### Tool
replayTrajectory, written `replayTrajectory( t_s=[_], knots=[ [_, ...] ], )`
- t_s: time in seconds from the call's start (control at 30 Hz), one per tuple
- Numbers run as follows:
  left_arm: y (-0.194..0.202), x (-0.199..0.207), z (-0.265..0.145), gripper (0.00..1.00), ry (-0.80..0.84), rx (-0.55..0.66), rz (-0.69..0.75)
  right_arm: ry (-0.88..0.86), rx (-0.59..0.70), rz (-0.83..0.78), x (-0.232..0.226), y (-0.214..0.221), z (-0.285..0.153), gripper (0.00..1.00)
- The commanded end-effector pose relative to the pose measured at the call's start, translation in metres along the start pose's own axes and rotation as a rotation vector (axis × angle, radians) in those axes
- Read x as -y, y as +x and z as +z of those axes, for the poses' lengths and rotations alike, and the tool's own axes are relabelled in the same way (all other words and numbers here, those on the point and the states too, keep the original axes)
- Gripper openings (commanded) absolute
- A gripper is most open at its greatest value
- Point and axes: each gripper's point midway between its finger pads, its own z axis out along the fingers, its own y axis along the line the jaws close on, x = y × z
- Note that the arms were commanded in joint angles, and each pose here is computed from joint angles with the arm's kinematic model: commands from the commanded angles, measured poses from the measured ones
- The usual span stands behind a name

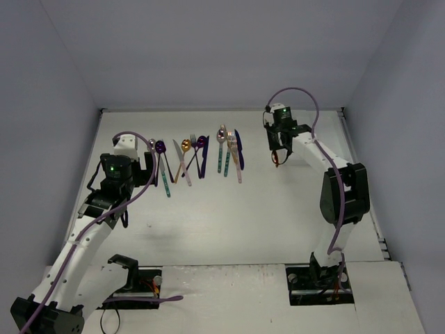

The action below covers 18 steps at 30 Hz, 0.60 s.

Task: Sort the eating utensils into containers

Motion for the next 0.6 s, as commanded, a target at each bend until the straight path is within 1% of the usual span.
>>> replayTrajectory(
  t_s=[0.0, 0.1, 0.17, 0.23, 0.33, 0.4, 0.43, 0.57],
  knots=[
    [-0.015, 0.001, -0.001, 0.9, 0.004, 0.047, -0.034, 0.007, 0.163, -0.01, 0.041, -0.068, -0.018, 0.0],
    [-0.013, 0.0, 0.0, 0.9, -0.002, 0.042, -0.034, 0.051, 0.178, -0.034, 0.059, -0.085, -0.006, 0.0],
    [-0.013, -0.001, 0.0, 0.9, -0.007, 0.042, -0.031, 0.063, 0.179, -0.015, 0.077, -0.089, 0.003, 0.0],
    [-0.013, -0.001, 0.001, 0.9, -0.007, 0.038, -0.029, 0.061, 0.181, -0.001, 0.085, -0.094, 0.014, 0.0],
    [-0.011, -0.001, 0.002, 0.9, -0.009, 0.031, -0.027, 0.066, 0.156, -0.005, 0.09, -0.091, 0.038, 0.0],
    [-0.01, -0.001, 0.003, 0.9, -0.011, 0.026, -0.024, 0.081, 0.155, -0.006, 0.093, -0.093, 0.046, 0.0],
    [-0.01, -0.002, 0.004, 0.9, -0.014, 0.025, -0.022, 0.094, 0.131, -0.007, 0.096, -0.086, 0.06, 0.0],
    [-0.009, -0.001, 0.005, 0.9, -0.013, 0.021, -0.019, 0.089, 0.104, 0.005, 0.099, -0.076, 0.081, 0.0]
  ],
)
